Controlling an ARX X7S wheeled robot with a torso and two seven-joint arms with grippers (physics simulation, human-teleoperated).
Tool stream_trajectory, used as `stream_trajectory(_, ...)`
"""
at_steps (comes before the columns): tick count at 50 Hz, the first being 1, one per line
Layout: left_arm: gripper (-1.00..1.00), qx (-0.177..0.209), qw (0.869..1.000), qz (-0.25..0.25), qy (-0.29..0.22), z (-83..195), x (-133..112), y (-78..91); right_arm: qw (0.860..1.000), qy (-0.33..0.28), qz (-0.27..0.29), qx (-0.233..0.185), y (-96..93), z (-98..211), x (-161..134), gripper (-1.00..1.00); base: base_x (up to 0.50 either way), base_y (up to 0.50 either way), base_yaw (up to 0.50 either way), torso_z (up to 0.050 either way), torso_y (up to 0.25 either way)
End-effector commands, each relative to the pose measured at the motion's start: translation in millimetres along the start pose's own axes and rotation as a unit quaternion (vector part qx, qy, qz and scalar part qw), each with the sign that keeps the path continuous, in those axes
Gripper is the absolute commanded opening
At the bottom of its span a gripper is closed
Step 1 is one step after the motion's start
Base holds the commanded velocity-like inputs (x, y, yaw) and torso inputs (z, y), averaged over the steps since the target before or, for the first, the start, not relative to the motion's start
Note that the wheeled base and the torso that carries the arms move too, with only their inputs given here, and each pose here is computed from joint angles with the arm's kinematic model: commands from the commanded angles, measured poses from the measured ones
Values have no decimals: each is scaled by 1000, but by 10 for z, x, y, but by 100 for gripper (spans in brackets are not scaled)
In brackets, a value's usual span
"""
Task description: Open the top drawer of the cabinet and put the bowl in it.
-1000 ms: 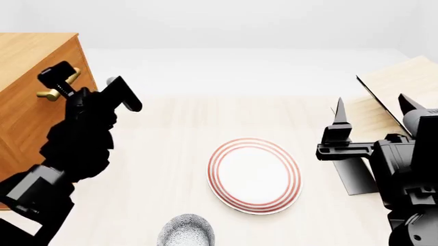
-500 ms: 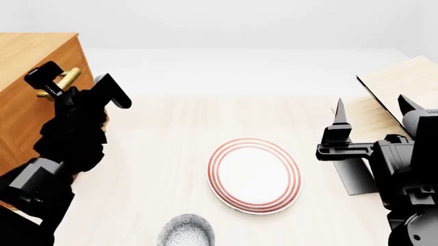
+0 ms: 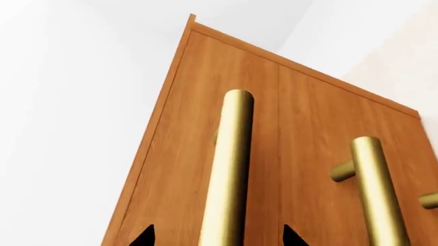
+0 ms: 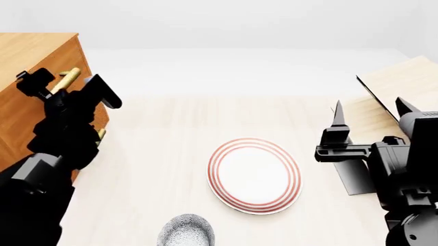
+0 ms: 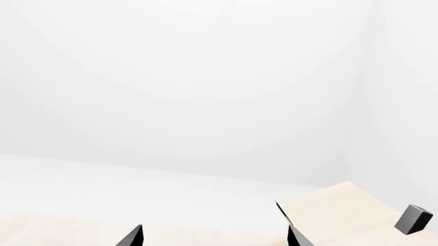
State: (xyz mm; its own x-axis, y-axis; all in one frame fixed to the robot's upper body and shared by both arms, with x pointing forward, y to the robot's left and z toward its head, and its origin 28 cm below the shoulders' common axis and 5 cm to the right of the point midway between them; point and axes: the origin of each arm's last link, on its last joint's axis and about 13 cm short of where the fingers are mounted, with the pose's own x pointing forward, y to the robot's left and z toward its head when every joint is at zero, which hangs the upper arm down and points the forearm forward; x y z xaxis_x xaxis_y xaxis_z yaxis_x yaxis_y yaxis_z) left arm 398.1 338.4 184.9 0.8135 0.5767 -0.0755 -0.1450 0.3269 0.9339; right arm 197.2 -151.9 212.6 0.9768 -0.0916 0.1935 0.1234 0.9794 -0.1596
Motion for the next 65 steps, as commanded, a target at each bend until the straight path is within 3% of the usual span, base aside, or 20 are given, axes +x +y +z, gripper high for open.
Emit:
stream_trajectory(1, -100, -3, 1000, 4, 6, -21, 20, -2, 1000, 2, 0, 0, 4, -13, 2, 100, 0, 0, 0, 0, 0)
stream_trajectory(20, -100, -5, 1000, 5, -2, 4, -5, 8, 1000, 3, 0, 1, 8, -32, 7, 100, 0, 0, 0, 0, 0)
stream_trajectory(38, -100, -5, 998, 2, -62, 188, -163, 71, 1000, 0, 1, 3, 16, -12, 11, 100, 0, 0, 0, 0, 0)
stream_trajectory(65, -100, 8, 990, -12, -138, 335, -423, -27, 1000, 0, 1, 4, 18, -21, 8, 100, 0, 0, -1, 0, 1)
